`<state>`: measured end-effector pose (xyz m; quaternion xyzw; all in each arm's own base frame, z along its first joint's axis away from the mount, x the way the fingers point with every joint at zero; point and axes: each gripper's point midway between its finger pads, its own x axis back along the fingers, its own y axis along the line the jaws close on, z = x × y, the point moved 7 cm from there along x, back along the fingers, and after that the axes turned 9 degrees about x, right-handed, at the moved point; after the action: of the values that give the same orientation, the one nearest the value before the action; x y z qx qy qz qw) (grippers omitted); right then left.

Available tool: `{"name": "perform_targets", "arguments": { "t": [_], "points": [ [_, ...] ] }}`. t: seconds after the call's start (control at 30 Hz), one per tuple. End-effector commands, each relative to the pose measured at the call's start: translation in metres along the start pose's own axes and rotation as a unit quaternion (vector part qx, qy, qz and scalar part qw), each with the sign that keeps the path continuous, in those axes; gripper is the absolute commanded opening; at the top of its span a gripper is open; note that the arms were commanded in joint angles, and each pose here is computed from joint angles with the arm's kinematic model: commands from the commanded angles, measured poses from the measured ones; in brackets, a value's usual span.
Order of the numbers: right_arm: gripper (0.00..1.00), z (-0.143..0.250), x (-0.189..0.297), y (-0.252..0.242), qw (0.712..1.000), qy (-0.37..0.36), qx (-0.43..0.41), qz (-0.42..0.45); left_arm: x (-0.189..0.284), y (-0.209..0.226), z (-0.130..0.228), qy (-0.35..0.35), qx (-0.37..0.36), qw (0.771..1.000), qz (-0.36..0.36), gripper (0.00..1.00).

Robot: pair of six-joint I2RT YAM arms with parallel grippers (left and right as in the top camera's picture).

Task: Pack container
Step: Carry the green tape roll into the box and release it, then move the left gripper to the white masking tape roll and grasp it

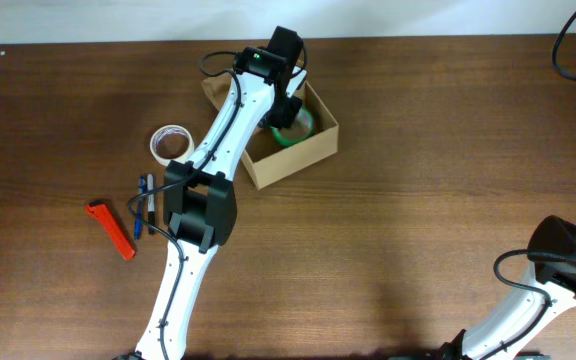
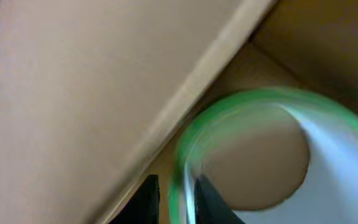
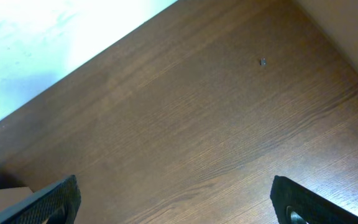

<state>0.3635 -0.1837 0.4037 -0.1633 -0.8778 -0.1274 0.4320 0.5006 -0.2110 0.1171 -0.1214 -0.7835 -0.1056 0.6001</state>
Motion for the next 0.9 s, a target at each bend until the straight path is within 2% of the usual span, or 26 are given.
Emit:
{"name": "perform_targets", "arguments": {
  "t": [0.0,0.2,0.4,0.47,0.6,0.73,0.87],
  "points": [
    [0.99,-0.001,0.007,0.001,1.0,-0.01,-0.002,-0.004,-0.002,-0.002,-0.001,-0.002,0.005,1.0,0.012,0.24],
    [0.99,-0.001,0.007,0.001,1.0,-0.01,-0.002,-0.004,0.001,-0.011,-0.002,-0.005,-0.002,1.0,0.014,0.26],
    [0.99,-0.001,0.007,0.001,1.0,-0.01,-0.002,-0.004,0.039,-0.028,-0.013,-0.042,-0.018,0.999,0.018,0.2],
    [0.99,-0.001,0.007,0.001,1.0,-0.01,-0.002,-0.004,0.066,-0.03,-0.017,-0.066,-0.02,0.998,0.014,0.21],
    [0.99,-0.001,0.007,0.001,1.0,-0.01,-0.002,-0.004,0.129,-0.018,-0.014,-0.105,-0.016,0.994,-0.04,0.22],
    [0.99,-0.001,0.007,0.001,1.0,-0.01,-0.002,-0.004,0.191,-0.002,-0.001,-0.145,0.004,0.987,-0.071,0.28],
    [0.99,-0.001,0.007,0.001,1.0,-0.01,-0.002,-0.004,0.244,0.022,0.023,-0.154,0.025,0.98,-0.127,0.3]
  ]
}}
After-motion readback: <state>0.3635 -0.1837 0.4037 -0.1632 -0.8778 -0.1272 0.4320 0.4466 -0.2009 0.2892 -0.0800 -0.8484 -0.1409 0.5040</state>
